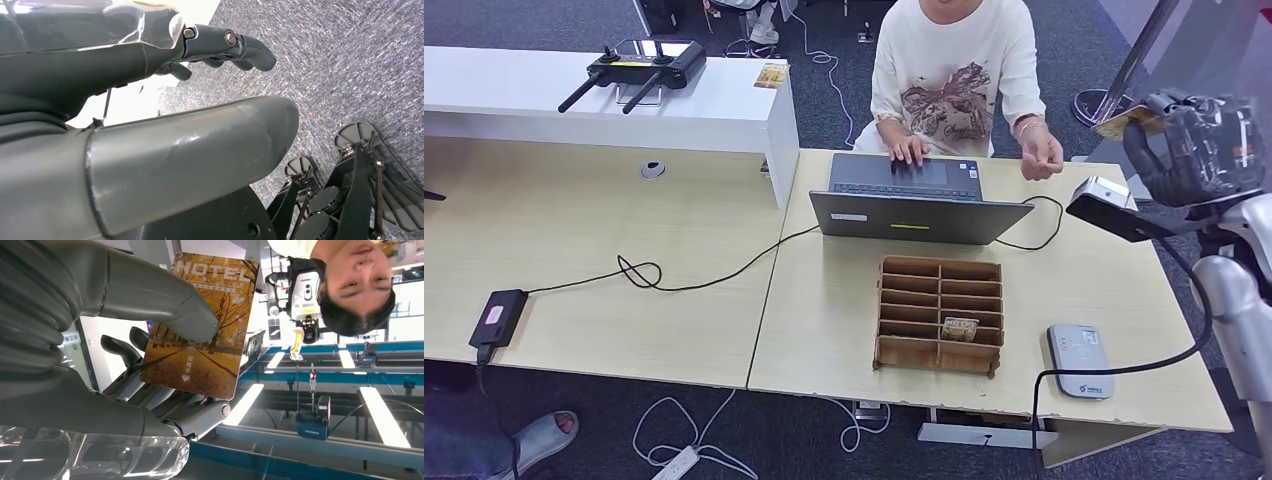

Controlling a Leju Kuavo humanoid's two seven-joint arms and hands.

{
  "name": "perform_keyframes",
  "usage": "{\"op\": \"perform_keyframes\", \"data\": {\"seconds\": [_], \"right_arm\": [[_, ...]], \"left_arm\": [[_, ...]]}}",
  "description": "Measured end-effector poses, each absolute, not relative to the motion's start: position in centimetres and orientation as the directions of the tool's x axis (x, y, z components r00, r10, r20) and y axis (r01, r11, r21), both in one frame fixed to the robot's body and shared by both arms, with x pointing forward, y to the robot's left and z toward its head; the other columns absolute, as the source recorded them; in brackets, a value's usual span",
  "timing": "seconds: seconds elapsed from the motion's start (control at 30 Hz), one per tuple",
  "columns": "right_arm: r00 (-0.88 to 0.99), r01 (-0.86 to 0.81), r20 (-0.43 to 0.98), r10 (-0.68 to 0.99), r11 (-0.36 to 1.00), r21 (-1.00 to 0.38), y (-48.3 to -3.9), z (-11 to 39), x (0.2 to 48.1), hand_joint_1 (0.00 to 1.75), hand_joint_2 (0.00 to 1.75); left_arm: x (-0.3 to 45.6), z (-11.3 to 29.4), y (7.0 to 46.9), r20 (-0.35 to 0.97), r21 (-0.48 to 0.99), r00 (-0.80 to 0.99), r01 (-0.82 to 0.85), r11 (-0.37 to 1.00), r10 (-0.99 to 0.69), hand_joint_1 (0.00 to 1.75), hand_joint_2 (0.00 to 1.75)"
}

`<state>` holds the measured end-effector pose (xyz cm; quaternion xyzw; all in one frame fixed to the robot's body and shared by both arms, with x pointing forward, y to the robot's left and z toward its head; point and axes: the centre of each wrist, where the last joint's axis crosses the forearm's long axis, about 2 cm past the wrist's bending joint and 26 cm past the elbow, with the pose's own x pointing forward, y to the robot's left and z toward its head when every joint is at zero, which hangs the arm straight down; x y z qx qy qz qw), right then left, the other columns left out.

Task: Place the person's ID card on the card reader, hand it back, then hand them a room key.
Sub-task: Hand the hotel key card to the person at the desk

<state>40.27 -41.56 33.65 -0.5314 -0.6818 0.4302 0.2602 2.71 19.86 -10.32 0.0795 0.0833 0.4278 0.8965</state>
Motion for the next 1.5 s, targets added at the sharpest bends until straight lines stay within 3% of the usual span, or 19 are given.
{"op": "perform_keyframes", "data": {"seconds": [1.33, 1.5], "right_arm": [[-0.299, 0.499, -0.102, 0.949, 0.065, -0.864, -41.4, 33.7, 40.4, 1.75, 1.75], [-0.235, 0.416, -0.171, 0.957, -0.060, -0.907, -37.8, 36.7, 45.9, 1.75, 1.75]], "left_arm": [[2.7, -10.3, 19.9, -0.081, 0.215, 0.620, -0.753, 0.621, 0.780, 0.00, 0.00], [2.8, -10.2, 19.5, -0.092, 0.273, 0.609, -0.745, 0.608, 0.788, 0.00, 0.00]]}}
